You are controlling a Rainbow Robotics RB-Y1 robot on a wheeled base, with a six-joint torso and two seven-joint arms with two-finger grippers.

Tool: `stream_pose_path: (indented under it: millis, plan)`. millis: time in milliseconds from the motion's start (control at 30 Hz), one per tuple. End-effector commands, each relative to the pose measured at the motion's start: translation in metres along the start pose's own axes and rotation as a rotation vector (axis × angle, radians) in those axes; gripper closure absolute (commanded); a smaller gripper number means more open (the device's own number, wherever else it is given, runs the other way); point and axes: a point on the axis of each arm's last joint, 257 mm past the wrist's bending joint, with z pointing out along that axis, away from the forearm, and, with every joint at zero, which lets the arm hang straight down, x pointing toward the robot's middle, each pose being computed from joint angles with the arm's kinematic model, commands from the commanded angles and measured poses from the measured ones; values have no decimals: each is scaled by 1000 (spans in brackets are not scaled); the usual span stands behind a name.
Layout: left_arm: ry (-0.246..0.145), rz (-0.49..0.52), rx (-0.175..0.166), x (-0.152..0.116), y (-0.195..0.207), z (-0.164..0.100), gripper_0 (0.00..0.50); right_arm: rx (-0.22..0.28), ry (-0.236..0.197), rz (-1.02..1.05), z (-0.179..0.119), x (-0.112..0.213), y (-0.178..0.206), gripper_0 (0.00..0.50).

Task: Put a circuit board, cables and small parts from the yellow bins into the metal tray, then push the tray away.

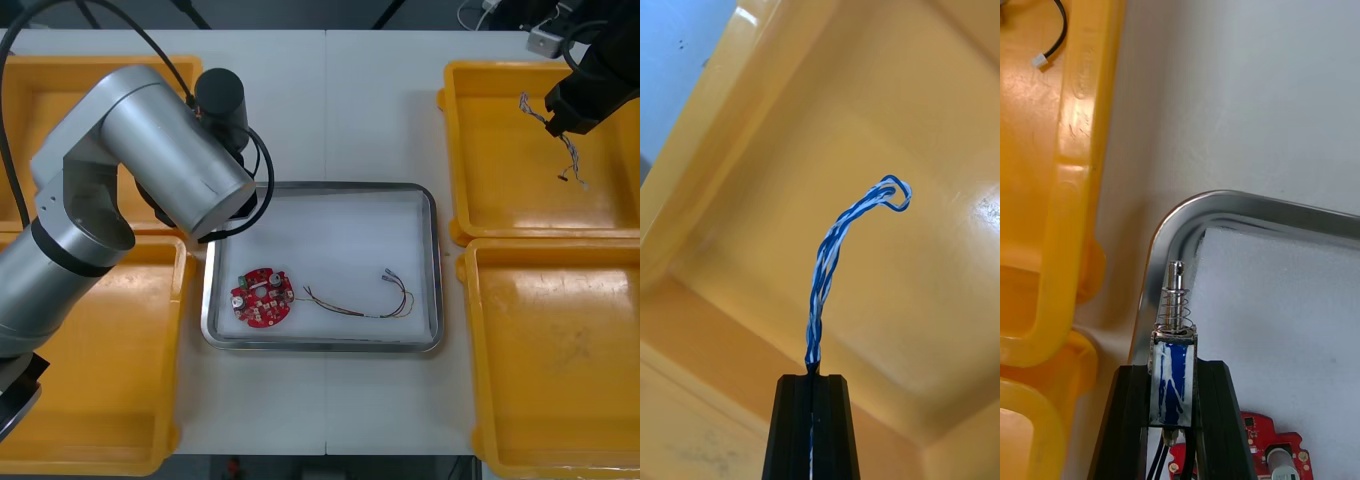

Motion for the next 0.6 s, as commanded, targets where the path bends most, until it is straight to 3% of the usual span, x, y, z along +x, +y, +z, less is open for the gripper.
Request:
stream_pose_path:
  millis: [33, 167, 267, 367, 600]
  plan:
    - [-21, -23, 32, 17, -19, 5, 500, 60, -27, -73, -36, 6, -14, 500]
    - [-44, -24, 50, 20, -26, 8, 500, 84, -45, -111, -40, 5, -11, 500]
    - [-67, -62, 89, 21, -38, 11, 500, 118, -66, -154, -44, 4, -7, 500]
    - [-72, -66, 104, 24, -42, 13, 500, 127, -85, -174, -44, 7, -2, 500]
    - [-67, -37, 111, 33, -48, 18, 500, 81, -129, -207, -42, 15, 14, 500]
